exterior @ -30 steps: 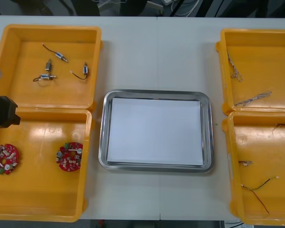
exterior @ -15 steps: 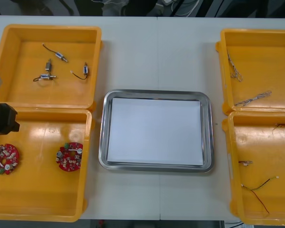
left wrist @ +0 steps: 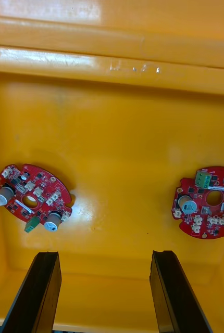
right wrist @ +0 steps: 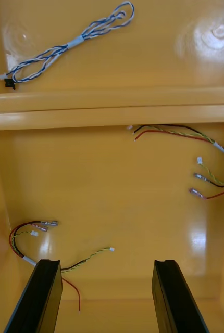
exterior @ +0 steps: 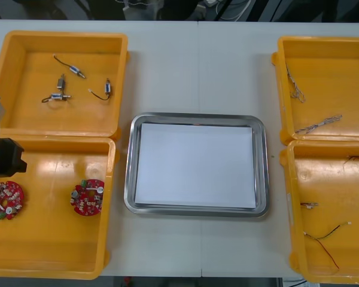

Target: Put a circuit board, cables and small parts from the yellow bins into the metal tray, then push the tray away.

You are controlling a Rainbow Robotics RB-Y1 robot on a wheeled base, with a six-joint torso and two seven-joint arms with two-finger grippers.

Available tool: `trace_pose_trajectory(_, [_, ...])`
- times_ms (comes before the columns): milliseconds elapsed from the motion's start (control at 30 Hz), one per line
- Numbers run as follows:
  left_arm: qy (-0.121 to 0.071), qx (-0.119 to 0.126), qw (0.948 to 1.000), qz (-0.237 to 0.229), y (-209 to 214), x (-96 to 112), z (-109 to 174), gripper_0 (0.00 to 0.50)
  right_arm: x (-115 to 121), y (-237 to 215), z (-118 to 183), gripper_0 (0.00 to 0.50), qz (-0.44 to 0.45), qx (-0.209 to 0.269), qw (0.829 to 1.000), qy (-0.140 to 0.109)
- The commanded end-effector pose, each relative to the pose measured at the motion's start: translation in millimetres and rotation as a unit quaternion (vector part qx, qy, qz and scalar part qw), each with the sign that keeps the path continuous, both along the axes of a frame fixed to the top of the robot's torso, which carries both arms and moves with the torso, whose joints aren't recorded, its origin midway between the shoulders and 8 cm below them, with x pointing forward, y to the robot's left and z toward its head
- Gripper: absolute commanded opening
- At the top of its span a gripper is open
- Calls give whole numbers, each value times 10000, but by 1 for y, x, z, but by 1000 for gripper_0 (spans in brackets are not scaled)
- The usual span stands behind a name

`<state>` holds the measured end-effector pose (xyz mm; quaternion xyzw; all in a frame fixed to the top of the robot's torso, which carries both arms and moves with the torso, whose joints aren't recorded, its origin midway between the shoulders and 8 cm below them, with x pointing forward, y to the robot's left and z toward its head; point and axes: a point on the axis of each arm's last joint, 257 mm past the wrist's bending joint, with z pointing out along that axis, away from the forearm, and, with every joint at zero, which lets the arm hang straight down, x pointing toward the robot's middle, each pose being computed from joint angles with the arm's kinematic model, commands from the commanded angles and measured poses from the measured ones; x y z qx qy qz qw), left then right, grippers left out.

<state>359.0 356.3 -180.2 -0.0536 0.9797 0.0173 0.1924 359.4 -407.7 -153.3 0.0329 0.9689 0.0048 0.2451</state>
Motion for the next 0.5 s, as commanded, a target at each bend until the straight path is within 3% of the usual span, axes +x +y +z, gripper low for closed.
trace_pose_trajectory(33, [-175,298,9985,-434,10,-7,4,500,-11,6,-24,500,-645,406,9968,231])
trace_pose_trajectory(233, [-287,240,9984,-427,15,-8,-5,500,-8,17,-39,500,-953,672,9930,208])
trace_pose_trajectory(500, [-382,241,9978,-483,25,-14,-21,500,-20,21,-73,500,-1182,829,9890,332])
